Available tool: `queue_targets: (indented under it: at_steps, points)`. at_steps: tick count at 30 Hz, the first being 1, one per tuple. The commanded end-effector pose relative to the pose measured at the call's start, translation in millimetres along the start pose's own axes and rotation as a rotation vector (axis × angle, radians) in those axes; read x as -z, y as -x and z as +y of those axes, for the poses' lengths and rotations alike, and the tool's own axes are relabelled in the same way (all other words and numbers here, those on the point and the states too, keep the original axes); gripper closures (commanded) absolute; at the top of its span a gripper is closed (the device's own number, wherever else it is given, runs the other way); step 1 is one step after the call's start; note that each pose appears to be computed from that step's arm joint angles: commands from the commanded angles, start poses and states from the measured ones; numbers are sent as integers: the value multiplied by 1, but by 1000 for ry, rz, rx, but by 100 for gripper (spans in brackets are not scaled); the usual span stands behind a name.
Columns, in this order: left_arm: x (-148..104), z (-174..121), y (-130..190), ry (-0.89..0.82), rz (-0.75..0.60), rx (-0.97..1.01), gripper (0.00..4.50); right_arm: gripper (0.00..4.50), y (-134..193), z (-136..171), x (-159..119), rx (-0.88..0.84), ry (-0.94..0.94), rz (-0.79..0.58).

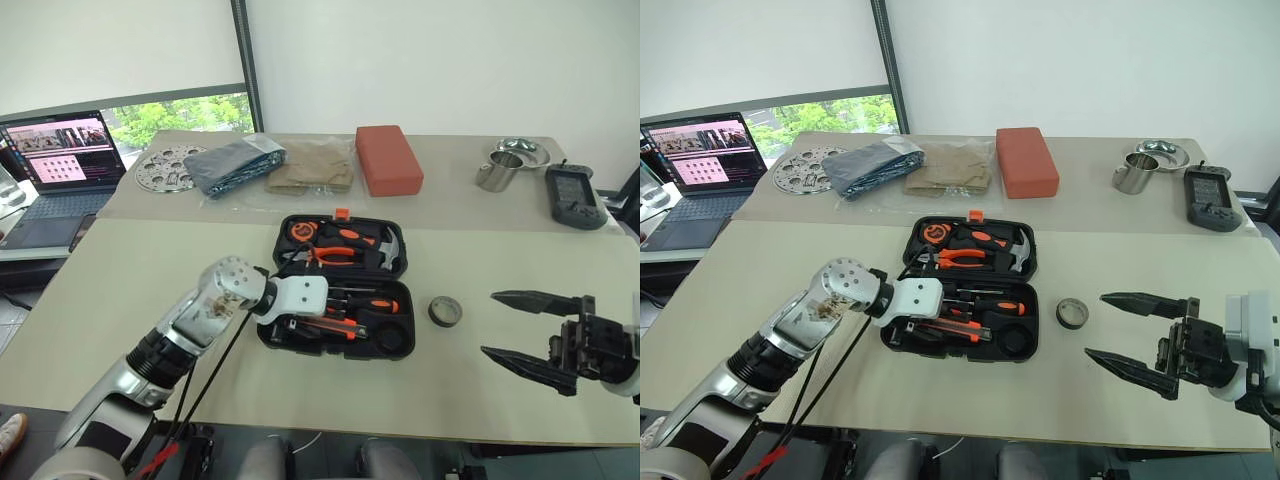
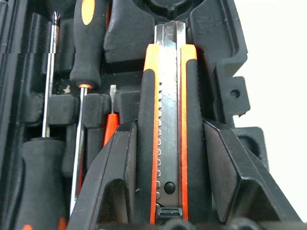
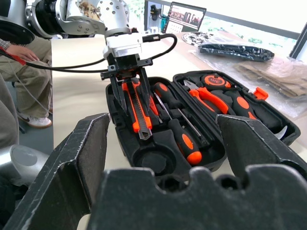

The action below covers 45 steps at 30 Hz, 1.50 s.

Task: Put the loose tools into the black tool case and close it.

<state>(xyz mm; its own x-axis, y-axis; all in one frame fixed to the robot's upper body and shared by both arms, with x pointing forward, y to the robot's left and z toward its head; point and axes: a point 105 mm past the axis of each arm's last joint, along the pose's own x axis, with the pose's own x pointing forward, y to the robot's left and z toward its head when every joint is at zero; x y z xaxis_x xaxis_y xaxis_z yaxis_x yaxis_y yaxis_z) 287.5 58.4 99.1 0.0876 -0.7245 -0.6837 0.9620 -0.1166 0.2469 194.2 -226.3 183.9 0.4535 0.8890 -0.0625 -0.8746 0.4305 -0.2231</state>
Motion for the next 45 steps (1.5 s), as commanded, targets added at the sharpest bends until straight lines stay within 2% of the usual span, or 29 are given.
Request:
queue_targets:
  at_steps: [1,11,13,15,18,19,25,29,33,36,42,45]
  points:
    - [4,-7,-5,20,35,10,298,38,0,0,-10,8,60,-15]
    - [7,-13,-6,30,63,12,298,38,1,-1,-10,12,59,-18]
    - [5,-16,-7,44,51,14,196,38,1,-1,-10,12,58,-18]
    - [5,-16,-6,46,53,8,137,38,1,-1,-10,12,58,-18]
    - [5,-15,-4,53,50,-2,25,38,1,-2,-10,12,56,-17]
    - [3,-15,-3,65,37,-3,5,38,1,-2,-10,12,56,-17]
    - [-22,-6,12,91,-75,-16,5,38,1,-3,-9,8,54,-15]
    - [-39,14,30,113,-173,-65,5,38,1,-4,-8,7,52,-14]
    - [-42,26,35,116,-221,-91,5,38,2,-4,-7,8,52,-13]
    - [-45,32,30,121,-307,-96,76,38,2,-4,-7,8,53,-13]
    - [-40,17,16,15,-435,12,302,38,3,-4,-7,13,53,-12]
    - [-22,12,9,-2,-400,46,421,38,3,-3,-7,16,53,-12]
